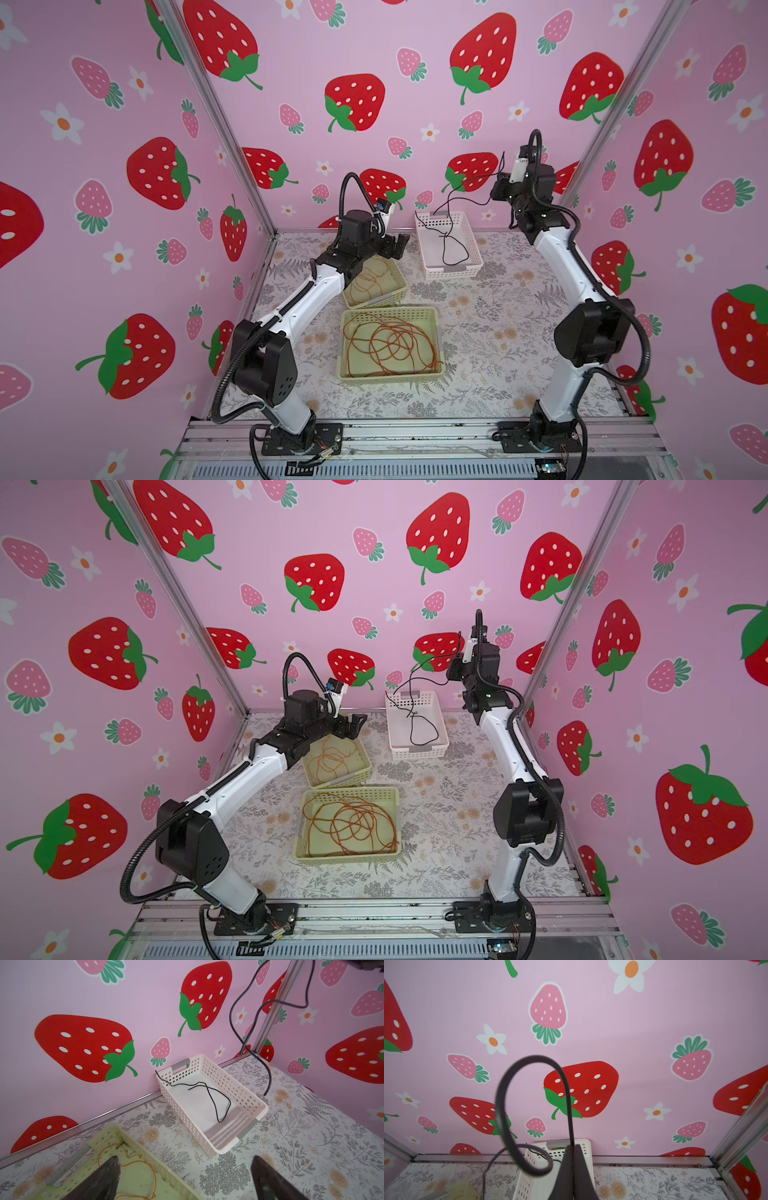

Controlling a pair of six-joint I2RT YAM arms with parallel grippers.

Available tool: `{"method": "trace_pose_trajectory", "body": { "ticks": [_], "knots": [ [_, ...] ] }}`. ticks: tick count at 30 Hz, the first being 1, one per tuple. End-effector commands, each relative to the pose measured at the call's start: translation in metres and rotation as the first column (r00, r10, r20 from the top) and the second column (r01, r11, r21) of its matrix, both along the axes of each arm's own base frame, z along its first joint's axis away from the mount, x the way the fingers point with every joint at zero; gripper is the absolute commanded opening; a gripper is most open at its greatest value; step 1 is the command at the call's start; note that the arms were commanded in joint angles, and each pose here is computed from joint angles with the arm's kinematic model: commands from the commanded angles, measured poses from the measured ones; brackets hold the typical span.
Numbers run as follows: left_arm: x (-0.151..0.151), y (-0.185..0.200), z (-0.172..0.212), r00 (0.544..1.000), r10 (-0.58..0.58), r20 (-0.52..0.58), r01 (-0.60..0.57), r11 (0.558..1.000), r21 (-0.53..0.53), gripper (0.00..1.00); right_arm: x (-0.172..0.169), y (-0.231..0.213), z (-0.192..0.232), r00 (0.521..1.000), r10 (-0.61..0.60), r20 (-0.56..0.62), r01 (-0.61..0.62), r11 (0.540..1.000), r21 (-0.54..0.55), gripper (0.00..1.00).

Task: Untangle the cables

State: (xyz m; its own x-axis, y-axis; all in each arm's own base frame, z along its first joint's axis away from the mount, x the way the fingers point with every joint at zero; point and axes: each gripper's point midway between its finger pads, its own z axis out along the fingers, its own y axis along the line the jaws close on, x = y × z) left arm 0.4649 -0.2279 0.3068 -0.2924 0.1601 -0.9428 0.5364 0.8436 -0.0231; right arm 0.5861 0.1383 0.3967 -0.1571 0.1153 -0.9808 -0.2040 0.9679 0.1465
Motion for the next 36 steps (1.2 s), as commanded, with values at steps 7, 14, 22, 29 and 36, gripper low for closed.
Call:
{"method": "trace_pose_trajectory", "body": {
  "ticks": [7, 14, 22, 29, 36],
  "knots": [
    [-0.018, 0.035, 0.021, 0.995, 0.078, 0.062, -0.08, 0.997, 0.022, 0.99, 0.05, 0.039, -0.15, 0.98, 0.098, -0.175, -0.107, 0.993, -0.045, 0.0],
    [-0.03, 0.052, 0.016, 0.991, 0.116, 0.063, -0.118, 0.992, 0.033, 0.99, 0.034, 0.073, -0.212, 0.953, 0.157, -0.259, -0.193, 0.974, -0.12, 0.0],
    [-0.046, 0.074, 0.015, 0.976, 0.204, 0.076, -0.207, 0.978, 0.034, 0.99, 0.004, 0.067, -0.186, 0.984, 0.003, -0.179, -0.051, 0.963, -0.265, 1.0],
    [-0.074, 0.131, 0.016, 0.895, 0.418, 0.153, -0.428, 0.903, 0.034, 0.99, -0.056, 0.038, -0.094, 0.998, -0.041, 0.055, 0.051, 0.979, -0.198, 0.99],
    [-0.112, 0.212, -0.031, 0.743, 0.658, 0.123, -0.668, 0.739, 0.088, 0.99, -0.114, -0.004, -0.084, 0.986, -0.112, 0.121, 0.139, 0.96, -0.243, 0.99]
  ]
}}
